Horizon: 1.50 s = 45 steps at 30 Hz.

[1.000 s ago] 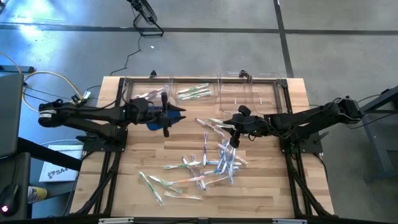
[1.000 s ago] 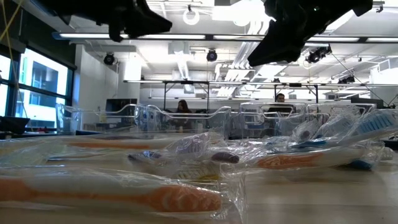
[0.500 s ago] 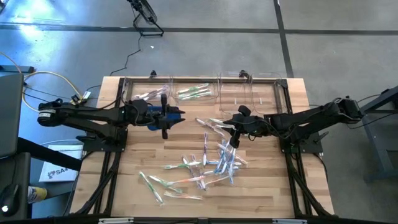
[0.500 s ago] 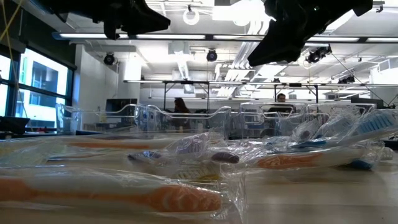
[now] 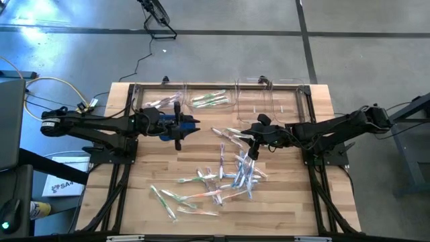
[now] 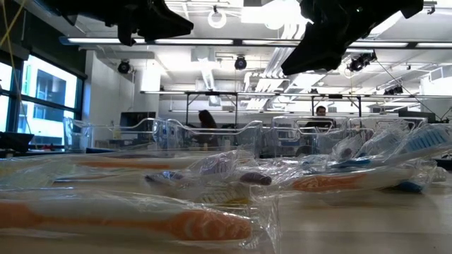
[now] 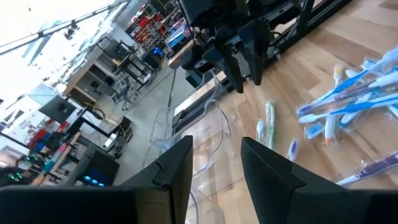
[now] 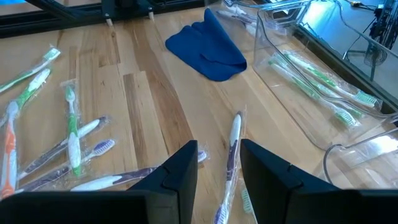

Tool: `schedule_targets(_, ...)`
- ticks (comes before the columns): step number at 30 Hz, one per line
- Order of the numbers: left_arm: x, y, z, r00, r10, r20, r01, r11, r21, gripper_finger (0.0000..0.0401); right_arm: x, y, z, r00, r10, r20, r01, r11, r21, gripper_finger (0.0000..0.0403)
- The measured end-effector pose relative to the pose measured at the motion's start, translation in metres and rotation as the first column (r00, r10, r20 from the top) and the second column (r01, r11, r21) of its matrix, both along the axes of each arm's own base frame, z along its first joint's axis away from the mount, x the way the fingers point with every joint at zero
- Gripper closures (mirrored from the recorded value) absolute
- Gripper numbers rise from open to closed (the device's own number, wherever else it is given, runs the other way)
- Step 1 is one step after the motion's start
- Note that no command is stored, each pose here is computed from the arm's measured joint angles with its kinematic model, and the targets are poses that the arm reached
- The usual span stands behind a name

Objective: Pick & Place Toothbrushes
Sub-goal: Put the blue toothbrush into the right transparent bin

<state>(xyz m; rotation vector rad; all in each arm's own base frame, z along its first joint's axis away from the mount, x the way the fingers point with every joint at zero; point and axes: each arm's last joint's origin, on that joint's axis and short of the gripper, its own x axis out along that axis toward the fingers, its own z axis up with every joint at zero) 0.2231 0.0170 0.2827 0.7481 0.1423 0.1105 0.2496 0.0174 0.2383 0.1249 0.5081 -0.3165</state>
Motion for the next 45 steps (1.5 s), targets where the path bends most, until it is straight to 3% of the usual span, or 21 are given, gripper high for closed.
schedule_targets(14, 0.0, 0.0, 0.0, 1.0, 0.008, -0.002, -0.007, 1.0, 0.014, 0.0269, 0.001, 0.001, 0.001, 1.0, 0.014, 0.013, -0.014, 1.0, 0.004, 0.0289)
schedule_targets(22, 0.0, 0.0, -0.003, 0.999, 0.004, -0.035, -0.004, 1.0, 0.002, 0.0269, 0.001, 0.008, 0.0, 0.971, 0.24, 0.014, -0.239, 0.961, 0.14, 0.0289)
schedule_targets(26, -0.001, 0.0, -0.006, 0.998, -0.01, -0.068, 0.01, 1.0, -0.001, 0.0269, -0.001, 0.01, -0.003, 0.957, 0.288, -0.014, -0.281, 0.941, 0.187, 0.0289)
schedule_targets(33, -0.001, -0.001, -0.009, 0.994, -0.047, -0.097, 0.047, 0.999, -0.01, 0.0269, -0.006, 0.009, -0.011, 0.968, 0.229, -0.1, -0.194, 0.942, 0.274, 0.0289)
schedule_targets(41, -0.001, -0.002, -0.011, 0.992, -0.048, -0.113, 0.047, 0.999, -0.012, 0.0269, -0.017, 0.007, -0.022, 0.967, 0.085, -0.239, 0.015, 0.921, 0.389, 0.0289)
schedule_targets(45, -0.001, -0.002, -0.011, 0.992, -0.048, -0.113, 0.047, 0.999, -0.012, 0.0269, -0.017, 0.007, -0.022, 0.964, 0.095, -0.249, 0.007, 0.924, 0.382, 0.0289)
